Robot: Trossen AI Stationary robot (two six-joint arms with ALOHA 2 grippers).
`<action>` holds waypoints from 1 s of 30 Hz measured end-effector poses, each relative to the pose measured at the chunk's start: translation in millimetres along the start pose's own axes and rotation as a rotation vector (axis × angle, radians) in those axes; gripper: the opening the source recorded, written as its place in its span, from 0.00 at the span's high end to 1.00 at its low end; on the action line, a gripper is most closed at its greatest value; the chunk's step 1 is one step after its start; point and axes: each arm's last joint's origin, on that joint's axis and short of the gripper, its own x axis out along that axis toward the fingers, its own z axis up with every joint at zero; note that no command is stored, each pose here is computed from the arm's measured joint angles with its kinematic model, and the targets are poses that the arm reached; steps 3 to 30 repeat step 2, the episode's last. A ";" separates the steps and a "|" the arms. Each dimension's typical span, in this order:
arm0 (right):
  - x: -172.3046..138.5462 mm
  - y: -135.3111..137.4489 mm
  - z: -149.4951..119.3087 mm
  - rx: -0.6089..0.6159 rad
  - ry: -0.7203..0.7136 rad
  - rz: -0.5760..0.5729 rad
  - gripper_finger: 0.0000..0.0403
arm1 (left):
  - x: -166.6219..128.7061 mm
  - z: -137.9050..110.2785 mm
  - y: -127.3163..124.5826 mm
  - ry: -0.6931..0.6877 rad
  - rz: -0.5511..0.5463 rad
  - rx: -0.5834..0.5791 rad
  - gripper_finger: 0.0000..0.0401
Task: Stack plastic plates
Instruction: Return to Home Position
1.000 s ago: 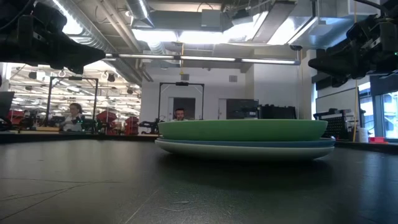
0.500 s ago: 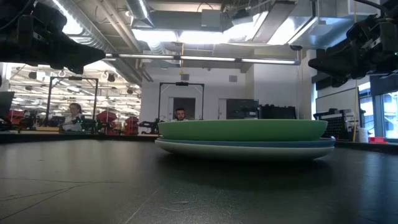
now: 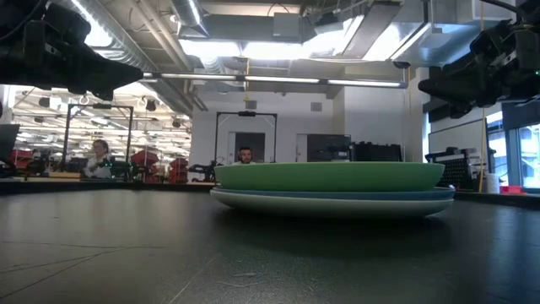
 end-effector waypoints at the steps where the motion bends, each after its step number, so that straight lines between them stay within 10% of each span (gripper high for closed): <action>1: 0.0 0.0 0.0 0.000 0.000 0.000 0.99 | 0.0 -0.1 0.0 0.000 0.000 0.000 0.92; 30: 0.0 0.0 0.0 0.000 0.000 0.000 0.99 | 0.0 -0.1 0.0 0.000 0.000 0.000 0.92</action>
